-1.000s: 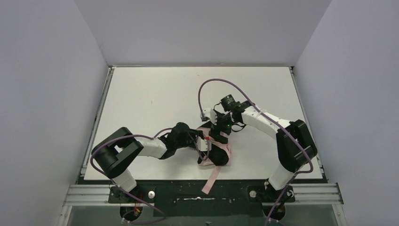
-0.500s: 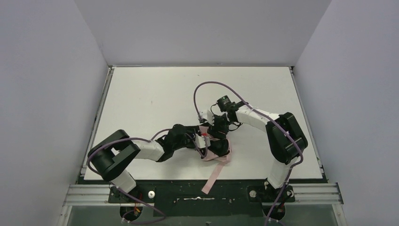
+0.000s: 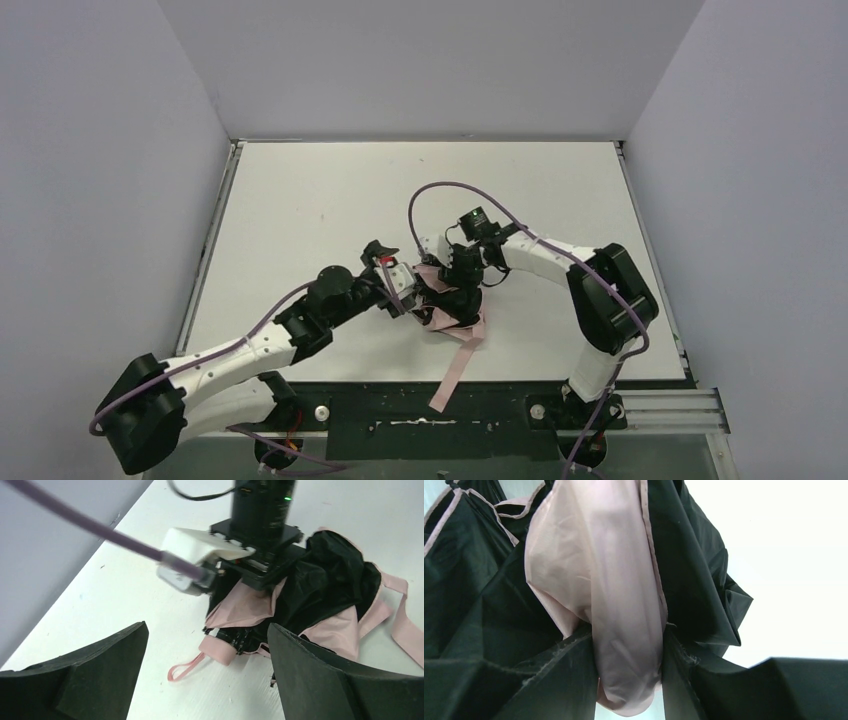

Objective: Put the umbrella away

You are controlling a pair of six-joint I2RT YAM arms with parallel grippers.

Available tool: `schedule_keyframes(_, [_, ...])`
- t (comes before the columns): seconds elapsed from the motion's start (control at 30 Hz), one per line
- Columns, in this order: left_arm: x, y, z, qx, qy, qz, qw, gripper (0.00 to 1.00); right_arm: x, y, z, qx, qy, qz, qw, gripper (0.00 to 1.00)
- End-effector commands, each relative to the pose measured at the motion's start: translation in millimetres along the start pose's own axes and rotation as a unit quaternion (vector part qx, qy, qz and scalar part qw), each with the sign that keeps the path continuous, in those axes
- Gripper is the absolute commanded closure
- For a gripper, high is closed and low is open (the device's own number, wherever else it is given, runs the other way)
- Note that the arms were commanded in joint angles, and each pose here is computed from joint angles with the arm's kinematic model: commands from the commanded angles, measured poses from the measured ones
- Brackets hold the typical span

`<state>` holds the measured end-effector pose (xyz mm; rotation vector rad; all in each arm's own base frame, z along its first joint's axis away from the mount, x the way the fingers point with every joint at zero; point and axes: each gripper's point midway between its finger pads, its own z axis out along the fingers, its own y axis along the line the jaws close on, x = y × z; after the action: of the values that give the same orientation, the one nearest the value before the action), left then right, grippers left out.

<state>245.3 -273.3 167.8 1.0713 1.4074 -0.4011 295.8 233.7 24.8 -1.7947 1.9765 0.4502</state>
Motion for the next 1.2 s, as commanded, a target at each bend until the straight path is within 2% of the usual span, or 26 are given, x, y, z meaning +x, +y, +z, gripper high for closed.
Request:
schedule_keyframes(0.0, [12,21,-22,-0.066,0.04,-0.076,0.994,0.09,36,-14,13,0.082,0.06,-0.067,0.993,0.82])
schedule_keyframes(0.1, [16,42,-27,-0.113,0.044,-0.115,0.986,0.06,26,-17,9,0.131,0.035,-0.108,0.985,0.83])
schedule_keyframes(0.2, [17,56,-24,-0.115,0.049,-0.164,0.979,0.06,20,-18,6,0.182,0.02,-0.134,0.974,0.83])
schedule_keyframes(0.33, [13,56,-10,-0.056,0.038,-0.194,0.979,0.05,21,-12,8,0.233,0.041,-0.188,0.953,0.84])
schedule_keyframes(0.5, [21,46,7,0.01,0.052,-0.155,0.987,0.05,30,-6,4,0.283,0.064,-0.217,0.932,0.85])
schedule_keyframes(0.6, [33,44,20,0.047,0.069,-0.159,0.984,0.05,30,-3,3,0.296,0.074,-0.239,0.922,0.86])
schedule_keyframes(0.9, [31,30,44,0.175,0.046,-0.193,0.964,0.05,31,6,2,0.292,0.078,-0.245,0.921,0.86])
schedule_keyframes(1.03, [42,16,52,0.222,0.064,-0.211,0.95,0.05,30,7,1,0.292,0.076,-0.243,0.922,0.86])
schedule_keyframes(1.17, [56,9,58,0.235,0.08,-0.217,0.944,0.04,27,9,0,0.29,0.069,-0.24,0.924,0.86])
